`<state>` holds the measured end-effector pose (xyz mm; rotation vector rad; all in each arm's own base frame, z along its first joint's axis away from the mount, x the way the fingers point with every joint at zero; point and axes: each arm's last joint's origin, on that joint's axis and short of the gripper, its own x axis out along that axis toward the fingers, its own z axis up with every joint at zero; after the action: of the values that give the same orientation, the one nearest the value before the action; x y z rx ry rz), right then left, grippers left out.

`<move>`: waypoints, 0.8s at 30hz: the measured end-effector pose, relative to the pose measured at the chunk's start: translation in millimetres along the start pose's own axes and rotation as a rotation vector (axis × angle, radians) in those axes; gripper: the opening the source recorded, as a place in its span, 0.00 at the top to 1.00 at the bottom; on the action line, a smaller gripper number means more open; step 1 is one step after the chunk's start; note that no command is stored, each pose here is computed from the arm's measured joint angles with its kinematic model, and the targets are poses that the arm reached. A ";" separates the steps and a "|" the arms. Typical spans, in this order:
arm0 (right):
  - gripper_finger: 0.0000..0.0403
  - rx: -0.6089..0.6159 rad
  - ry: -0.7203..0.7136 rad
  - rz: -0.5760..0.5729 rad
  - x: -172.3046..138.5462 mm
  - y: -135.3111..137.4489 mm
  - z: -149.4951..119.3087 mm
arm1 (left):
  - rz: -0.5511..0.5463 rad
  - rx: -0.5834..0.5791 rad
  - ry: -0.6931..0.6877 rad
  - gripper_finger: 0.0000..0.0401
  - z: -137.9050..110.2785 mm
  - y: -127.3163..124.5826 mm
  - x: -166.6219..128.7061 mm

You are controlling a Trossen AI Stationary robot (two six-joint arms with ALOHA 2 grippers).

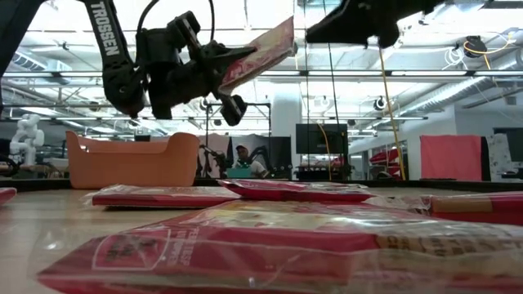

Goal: Sort popcorn bags into baskets
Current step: Put the red popcorn bag into the orange bin

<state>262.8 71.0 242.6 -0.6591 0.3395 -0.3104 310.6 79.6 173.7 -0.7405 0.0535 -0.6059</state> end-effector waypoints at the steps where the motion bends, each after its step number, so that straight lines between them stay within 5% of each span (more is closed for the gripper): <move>1: 0.58 -0.067 -0.011 -0.009 0.3 4.3 1.9 | -0.003 -0.011 -0.005 0.88 2.6 -1.8 -0.9; 6: 0.59 -0.405 -0.077 -0.026 8.6 21.8 6.5 | -0.010 -0.017 -0.029 0.86 20.2 -14.7 -8.5; 14: 0.59 -0.498 -0.146 -0.120 25.9 30.6 8.0 | 0.011 -0.013 0.029 0.88 46.8 -39.3 -28.4; 24: 0.59 -0.455 -0.121 -0.162 30.2 26.5 6.3 | 0.229 -0.066 0.029 0.88 65.9 -56.0 -71.9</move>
<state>297.1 82.7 224.0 -1.1518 0.2415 -0.3485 239.8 126.5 247.4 -0.7771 0.1832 -0.3976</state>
